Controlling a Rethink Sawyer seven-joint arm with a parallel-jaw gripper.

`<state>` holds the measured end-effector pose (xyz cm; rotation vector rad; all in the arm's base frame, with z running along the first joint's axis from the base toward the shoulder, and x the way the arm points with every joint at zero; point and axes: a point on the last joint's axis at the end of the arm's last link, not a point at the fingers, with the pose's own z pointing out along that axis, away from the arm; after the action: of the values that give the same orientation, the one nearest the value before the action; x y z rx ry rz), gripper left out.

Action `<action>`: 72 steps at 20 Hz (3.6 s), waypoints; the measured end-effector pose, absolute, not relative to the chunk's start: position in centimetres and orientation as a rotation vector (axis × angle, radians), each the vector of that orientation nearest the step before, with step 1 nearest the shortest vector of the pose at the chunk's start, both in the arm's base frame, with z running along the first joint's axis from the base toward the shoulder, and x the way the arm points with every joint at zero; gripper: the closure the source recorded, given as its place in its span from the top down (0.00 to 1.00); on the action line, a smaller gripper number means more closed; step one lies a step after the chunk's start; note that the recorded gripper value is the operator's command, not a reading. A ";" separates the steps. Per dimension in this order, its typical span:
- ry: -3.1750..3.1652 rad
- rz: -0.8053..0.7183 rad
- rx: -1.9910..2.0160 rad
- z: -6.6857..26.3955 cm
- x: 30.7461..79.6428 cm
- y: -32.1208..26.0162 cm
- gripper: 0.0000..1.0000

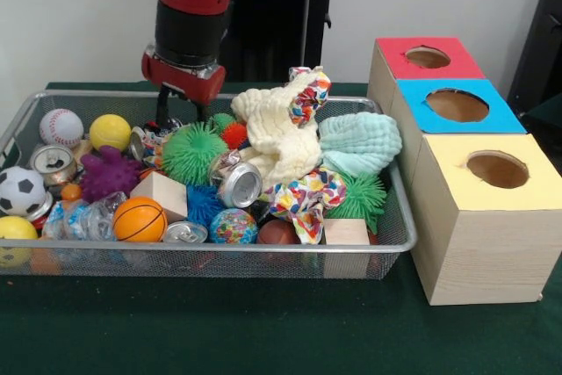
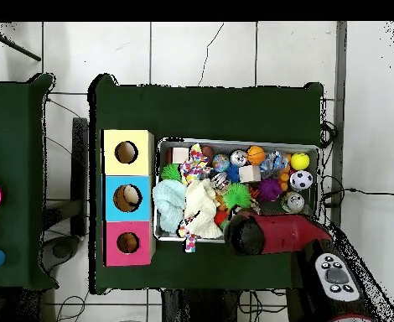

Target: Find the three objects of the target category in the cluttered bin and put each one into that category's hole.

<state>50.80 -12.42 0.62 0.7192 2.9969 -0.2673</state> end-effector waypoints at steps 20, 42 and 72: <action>2.934 -0.054 1.214 7.5 51.4 -15.6 1.00; 2.729 -0.059 0.727 -1.3 53.5 -11.5 1.00; 2.667 -0.030 0.878 -2.6 54.9 -15.3 1.00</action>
<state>54.90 -15.35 -2.59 0.8784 2.6674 -0.0301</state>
